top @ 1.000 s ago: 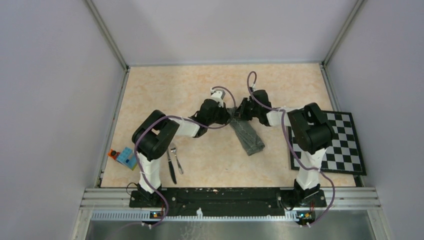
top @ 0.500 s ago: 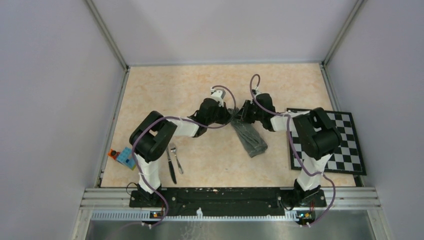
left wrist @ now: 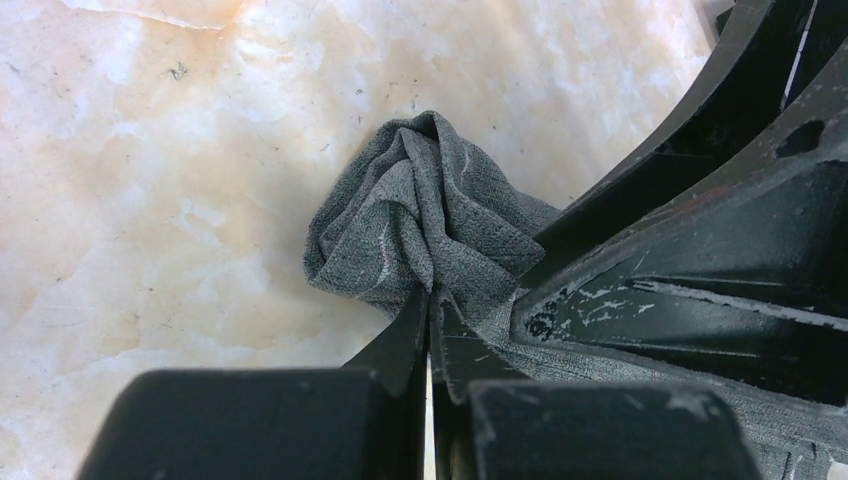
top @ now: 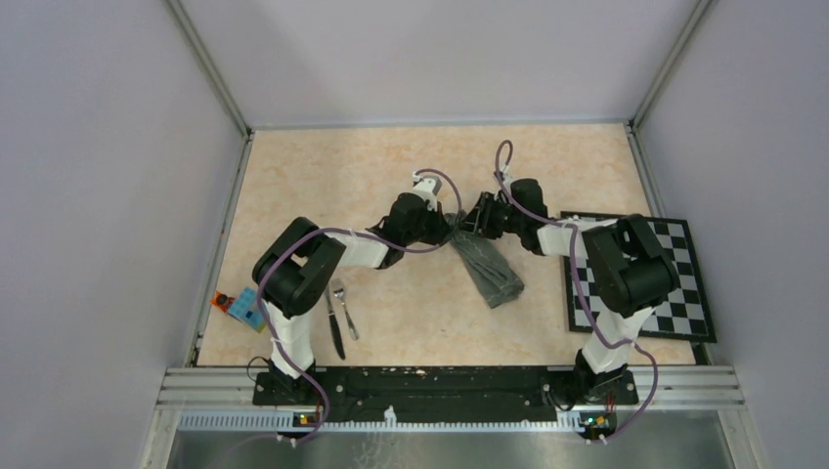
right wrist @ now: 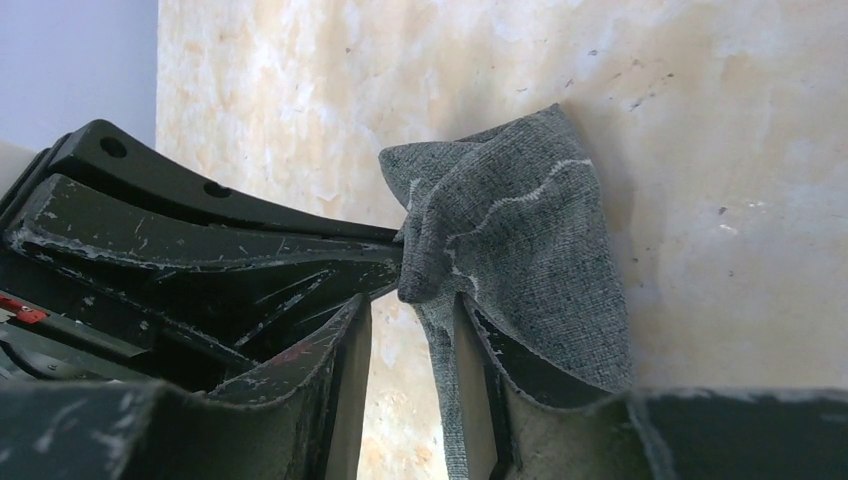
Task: Fold the napkin into a case and place the utensils inside
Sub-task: Grasp the top corner of the smaller rectangle folded napkin from the folded napkin.
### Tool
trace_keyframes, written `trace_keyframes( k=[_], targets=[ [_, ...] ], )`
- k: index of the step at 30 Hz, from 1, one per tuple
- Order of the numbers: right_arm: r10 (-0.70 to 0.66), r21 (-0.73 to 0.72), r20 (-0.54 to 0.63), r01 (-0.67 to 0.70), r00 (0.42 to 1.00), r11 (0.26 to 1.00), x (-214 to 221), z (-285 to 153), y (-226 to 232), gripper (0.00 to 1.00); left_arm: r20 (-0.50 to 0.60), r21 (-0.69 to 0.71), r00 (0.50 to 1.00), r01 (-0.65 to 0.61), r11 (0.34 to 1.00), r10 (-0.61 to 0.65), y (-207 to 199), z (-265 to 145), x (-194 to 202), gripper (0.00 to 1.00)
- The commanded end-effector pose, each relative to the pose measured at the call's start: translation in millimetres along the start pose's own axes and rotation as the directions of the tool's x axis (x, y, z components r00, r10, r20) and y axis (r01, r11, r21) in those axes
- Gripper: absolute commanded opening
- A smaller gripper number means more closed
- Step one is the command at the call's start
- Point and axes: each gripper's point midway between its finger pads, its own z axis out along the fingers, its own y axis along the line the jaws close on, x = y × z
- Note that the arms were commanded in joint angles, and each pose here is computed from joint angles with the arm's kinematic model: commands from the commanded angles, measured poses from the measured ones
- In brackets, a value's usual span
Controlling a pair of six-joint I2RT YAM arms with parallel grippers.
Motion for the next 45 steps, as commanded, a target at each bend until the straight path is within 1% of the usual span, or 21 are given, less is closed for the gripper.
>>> trace_keyframes(
  k=[1,3,5,6,8,9,13,15,17,21,23,25,27,28,31,33,34,36,38,42,45],
  targets=[
    [-0.098,-0.05,0.049,0.101,0.994,0.994,-17.3,6.6,22.6,0.35,0.066,0.06,0.998,-0.026,0.998,0.022,-19.9,-10.1,-26.8,0.0],
    [-0.104,-0.05,0.042,0.106,0.994,0.993,-14.9,11.4,24.4,0.31,0.068,0.062,0.997,-0.026,0.998,0.022,-20.9,-10.1,-28.1,0.0],
    [-0.107,-0.026,0.042,0.108,0.993,0.994,-13.4,15.4,21.9,0.23,0.069,0.064,0.997,-0.023,0.998,0.019,-21.4,-10.1,-28.6,0.0],
    [-0.108,-0.004,0.043,0.108,0.993,0.994,-14.3,16.8,18.7,0.18,0.069,0.066,0.997,-0.021,0.998,0.016,-21.8,-10.1,-28.7,0.0],
    [-0.106,0.048,0.041,0.104,0.994,0.993,-15.4,18.9,8.9,0.03,0.071,0.067,0.997,-0.012,0.998,0.007,-22.8,-10.6,-29.4,0.0],
    [-0.114,0.08,0.035,0.111,0.993,0.991,-16.5,19.2,3.9,0.0,0.074,0.063,0.997,-0.003,0.998,-0.002,-22.2,-11.1,-29.7,0.0],
    [-0.138,0.236,0.012,0.131,0.99,0.963,-15.6,6.8,-19.2,0.0,0.102,0.044,0.994,0.045,0.998,-0.049,-18.9,-14.5,-35.5,0.0],
    [-0.143,0.307,0.003,0.135,0.99,0.942,-14.3,-1.6,-28.2,0.0,0.112,0.054,0.992,0.049,0.997,-0.055,-21.0,-14.6,-38.6,0.0],
    [-0.148,0.312,-0.001,0.141,0.989,0.939,-11.7,-5.6,-27.1,0.0,0.118,0.062,0.991,0.052,0.997,-0.059,-21.7,-13.7,-39.7,0.0],
    [-0.155,0.218,-0.013,0.154,0.988,0.964,-5.0,4.6,-6.5,0.0,0.123,0.097,0.99,0.053,0.994,-0.065,-27.8,-13.2,-42.1,0.0],
    [-0.141,0.134,-0.011,0.141,0.99,0.981,-4.8,14.6,7.7,0.0,0.115,0.12,0.991,0.058,0.991,-0.072,-31.9,-12.7,-40.5,0.0],
    [-0.104,0.064,-0.011,0.105,0.994,0.992,-3.1,24.3,17.6,0.0,0.106,0.128,0.991,0.062,0.99,-0.076,-33.0,-12.7,-37.7,0.0],
    [-0.049,0.006,-0.037,0.049,0.998,0.999,5.3,35.3,24.0,0.0,0.105,0.141,0.992,0.055,0.989,-0.07,-34.5,-12.8,-37.1,0.0],
    [-0.023,-0.044,-0.035,0.021,0.999,0.999,7.2,38.5,30.7,0.0,0.1,0.147,0.993,0.047,0.988,-0.062,-35.4,-11.9,-36.2,0.0],
    [0.063,-0.226,0.025,-0.056,0.998,0.972,2.8,36.0,56.1,0.0,0.044,0.118,0.997,0.063,0.991,-0.068,-29.1,-4.9,-25.9,0.0],
    [0.116,-0.306,0.026,-0.103,0.993,0.946,2.8,40.5,62.2,0.0,0.05,0.09,0.995,0.084,0.992,-0.089,-21.5,-7.4,-21.9,0.0],
    [0.134,-0.33,0.006,-0.125,0.991,0.936,6.9,46.0,61.3,0.06,0.055,0.084,0.994,0.094,0.992,-0.099,-18.9,-9.5,-20.4,0.0],
    [0.149,-0.33,-0.024,-0.149,0.988,0.932,18.0,50.4,50.9,0.13,0.051,0.065,0.992,0.108,0.992,-0.111,-11.9,-11.6,-16.3,0.0],
    [0.144,-0.307,-0.009,-0.14,0.99,0.941,22.1,42.0,42.1,0.2,0.045,0.043,0.992,0.114,0.993,-0.116,-4.4,-15.1,-13.7,0.0],
    [0.12,-0.263,-0.005,-0.117,0.993,0.958,20.4,21.1,32.7,0.25,0.054,-0.013,0.991,0.122,0.992,-0.121,11.7,-25.8,-9.0,0.0],
    [0.096,-0.238,-0.011,-0.096,0.995,0.966,15.9,10.2,29.6,0.31,0.051,-0.015,0.992,0.117,0.993,-0.116,15.9,-30.0,-7.8,0.0]
  ],
)
